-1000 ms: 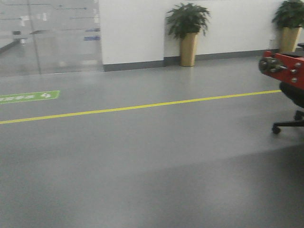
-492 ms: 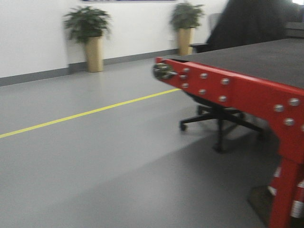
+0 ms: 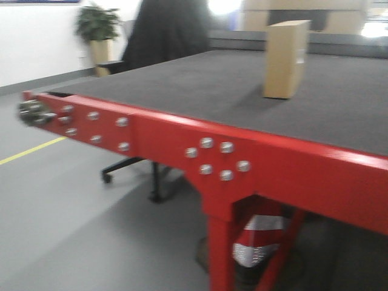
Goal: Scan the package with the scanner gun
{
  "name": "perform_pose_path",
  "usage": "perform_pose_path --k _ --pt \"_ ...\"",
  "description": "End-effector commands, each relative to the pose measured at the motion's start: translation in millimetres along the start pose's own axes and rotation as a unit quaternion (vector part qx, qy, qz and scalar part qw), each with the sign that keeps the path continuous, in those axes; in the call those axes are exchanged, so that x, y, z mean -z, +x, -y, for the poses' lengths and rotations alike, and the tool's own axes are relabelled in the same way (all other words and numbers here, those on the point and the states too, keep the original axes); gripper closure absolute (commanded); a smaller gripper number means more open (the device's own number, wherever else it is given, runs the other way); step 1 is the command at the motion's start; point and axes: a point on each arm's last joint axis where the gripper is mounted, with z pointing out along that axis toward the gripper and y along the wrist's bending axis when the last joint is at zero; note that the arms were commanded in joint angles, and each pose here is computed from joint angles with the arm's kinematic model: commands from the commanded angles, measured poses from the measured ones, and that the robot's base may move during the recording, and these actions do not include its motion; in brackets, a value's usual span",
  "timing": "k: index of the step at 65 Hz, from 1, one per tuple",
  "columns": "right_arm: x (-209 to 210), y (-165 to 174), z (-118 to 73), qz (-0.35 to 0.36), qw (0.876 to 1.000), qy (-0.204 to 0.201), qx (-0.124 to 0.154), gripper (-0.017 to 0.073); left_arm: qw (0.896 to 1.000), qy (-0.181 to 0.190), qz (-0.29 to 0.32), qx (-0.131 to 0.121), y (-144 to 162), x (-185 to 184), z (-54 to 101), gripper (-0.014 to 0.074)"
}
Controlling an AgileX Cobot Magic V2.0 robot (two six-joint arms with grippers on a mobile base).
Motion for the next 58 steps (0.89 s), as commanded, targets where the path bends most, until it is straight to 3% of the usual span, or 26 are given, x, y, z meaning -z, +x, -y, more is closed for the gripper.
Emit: perform_pose_path --k 1,58 --pt "0.3 -2.0 0.4 0.011 1.0 0.003 0.001 0.0718 1.0 0.002 0.01 0.005 -2.5 0.4 0.1 0.0704" --pt "0.3 -2.0 0.4 0.011 1.0 0.003 0.001 0.0718 1.0 0.002 0.01 0.005 -2.5 0.4 0.1 0.0704"
